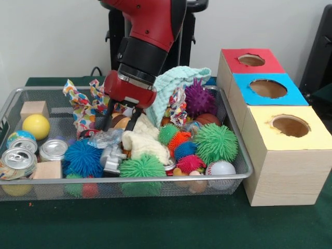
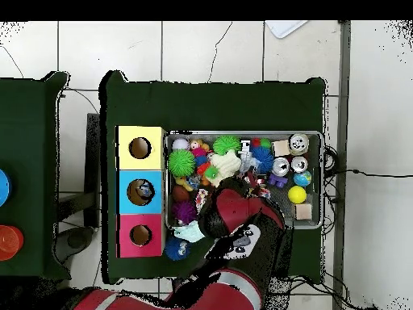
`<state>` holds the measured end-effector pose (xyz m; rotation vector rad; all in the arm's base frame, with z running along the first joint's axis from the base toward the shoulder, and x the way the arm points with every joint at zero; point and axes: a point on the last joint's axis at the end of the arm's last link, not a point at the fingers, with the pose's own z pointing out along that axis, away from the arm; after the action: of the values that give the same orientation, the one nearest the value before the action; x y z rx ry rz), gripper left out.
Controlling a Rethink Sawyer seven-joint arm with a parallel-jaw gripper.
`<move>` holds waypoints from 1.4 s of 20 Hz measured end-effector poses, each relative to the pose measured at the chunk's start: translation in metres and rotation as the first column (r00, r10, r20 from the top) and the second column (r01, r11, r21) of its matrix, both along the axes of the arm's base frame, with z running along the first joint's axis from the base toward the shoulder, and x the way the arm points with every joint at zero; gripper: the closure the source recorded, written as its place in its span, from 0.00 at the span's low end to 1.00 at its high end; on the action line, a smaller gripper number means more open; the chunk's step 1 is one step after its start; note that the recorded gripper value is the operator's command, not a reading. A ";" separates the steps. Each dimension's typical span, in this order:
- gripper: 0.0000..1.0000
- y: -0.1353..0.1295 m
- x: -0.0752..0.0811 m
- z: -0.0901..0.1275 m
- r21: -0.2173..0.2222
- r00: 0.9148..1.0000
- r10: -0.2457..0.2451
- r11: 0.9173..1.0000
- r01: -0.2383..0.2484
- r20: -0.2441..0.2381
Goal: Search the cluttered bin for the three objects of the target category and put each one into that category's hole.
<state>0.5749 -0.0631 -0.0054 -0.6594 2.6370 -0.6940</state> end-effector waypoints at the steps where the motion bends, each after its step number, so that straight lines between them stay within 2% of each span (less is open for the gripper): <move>1: 0.00 -0.002 -0.001 -0.002 0.002 1.000 0.000 1.000 0.000 0.002; 10: 0.00 -0.009 -0.002 -0.014 0.010 1.000 0.011 1.000 -0.011 0.020; 11: 1.00 -0.009 -0.002 -0.016 0.010 1.000 0.013 1.000 -0.013 0.019; 24: 1.00 -0.010 -0.002 -0.016 0.007 1.000 0.013 1.000 -0.013 0.020; 28: 1.00 -0.010 0.001 -0.009 0.006 1.000 0.011 1.000 -0.011 0.026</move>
<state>0.5758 -0.0729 -0.0149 -0.6581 2.6088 -0.6865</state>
